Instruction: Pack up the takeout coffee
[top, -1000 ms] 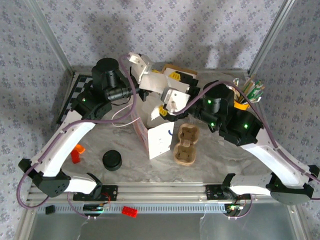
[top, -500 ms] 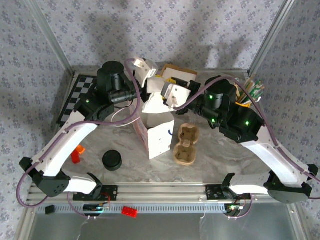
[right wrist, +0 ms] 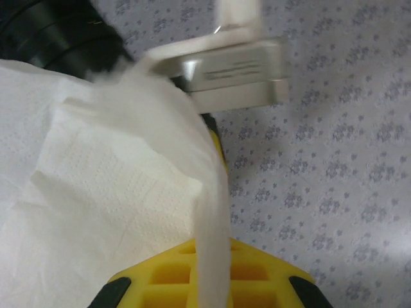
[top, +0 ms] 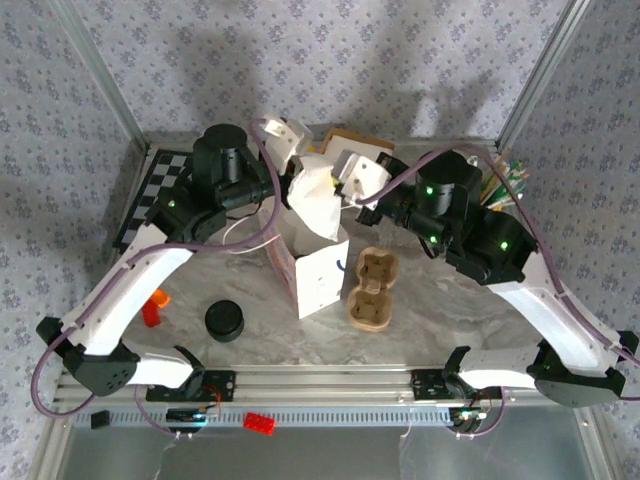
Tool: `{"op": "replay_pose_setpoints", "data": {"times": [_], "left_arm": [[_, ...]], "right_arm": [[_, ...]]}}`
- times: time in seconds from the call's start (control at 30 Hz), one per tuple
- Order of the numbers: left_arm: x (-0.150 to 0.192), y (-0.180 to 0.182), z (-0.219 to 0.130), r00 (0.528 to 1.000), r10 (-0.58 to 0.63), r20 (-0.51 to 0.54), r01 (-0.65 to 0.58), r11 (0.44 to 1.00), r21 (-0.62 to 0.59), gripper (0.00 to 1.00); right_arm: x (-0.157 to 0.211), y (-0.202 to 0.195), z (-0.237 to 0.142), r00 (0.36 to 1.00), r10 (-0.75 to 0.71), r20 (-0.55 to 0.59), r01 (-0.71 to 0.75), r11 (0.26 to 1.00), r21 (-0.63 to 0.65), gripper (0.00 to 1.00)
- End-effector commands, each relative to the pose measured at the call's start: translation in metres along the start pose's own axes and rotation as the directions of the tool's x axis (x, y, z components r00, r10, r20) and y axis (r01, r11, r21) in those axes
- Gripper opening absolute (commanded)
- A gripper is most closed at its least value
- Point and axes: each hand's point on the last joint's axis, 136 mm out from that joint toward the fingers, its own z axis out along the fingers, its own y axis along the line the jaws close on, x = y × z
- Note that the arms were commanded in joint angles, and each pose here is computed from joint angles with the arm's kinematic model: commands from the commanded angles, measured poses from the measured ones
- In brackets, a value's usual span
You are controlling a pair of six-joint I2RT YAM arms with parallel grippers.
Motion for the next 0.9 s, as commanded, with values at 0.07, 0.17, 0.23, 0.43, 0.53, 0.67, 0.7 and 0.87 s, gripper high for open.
{"op": "replay_pose_setpoints", "data": {"times": [0.07,0.17,0.23,0.43,0.53,0.67,0.7,0.87], "left_arm": [[-0.007,0.039,-0.067,0.998,-0.04,0.043,0.05,0.965,-0.258,0.72],[0.012,0.063,-0.097,0.99,-0.13,0.051,0.14,0.897,-0.42,0.75],[0.03,0.076,-0.117,0.978,-0.204,0.045,0.197,0.835,-0.514,0.76],[0.076,0.088,-0.153,0.919,-0.39,0.065,0.341,0.698,-0.629,0.76],[0.086,0.086,-0.157,0.903,-0.425,0.069,0.369,0.68,-0.634,0.76],[0.095,0.09,-0.157,0.885,-0.461,0.061,0.384,0.651,-0.655,0.76],[0.098,0.09,-0.154,0.878,-0.476,0.061,0.396,0.648,-0.651,0.76],[0.116,0.09,-0.129,0.84,-0.542,0.028,0.435,0.643,-0.63,0.76]], "right_arm": [[-0.005,-0.028,-0.012,0.955,0.293,-0.038,-0.289,0.953,0.09,0.0],[0.002,-0.02,-0.001,0.905,0.415,-0.095,-0.408,0.909,0.089,0.0],[0.006,-0.013,0.009,0.869,0.478,-0.13,-0.471,0.879,0.078,0.0],[0.023,0.0,0.035,0.744,0.622,-0.243,-0.619,0.779,0.101,0.0],[0.03,0.013,0.051,0.676,0.679,-0.287,-0.695,0.717,0.057,0.0],[0.052,0.014,0.056,0.544,0.762,-0.353,-0.786,0.609,0.103,0.0],[0.06,0.013,0.055,0.517,0.772,-0.368,-0.794,0.594,0.13,0.0],[0.079,0.026,0.059,0.465,0.786,-0.407,-0.806,0.566,0.172,0.0]]}}
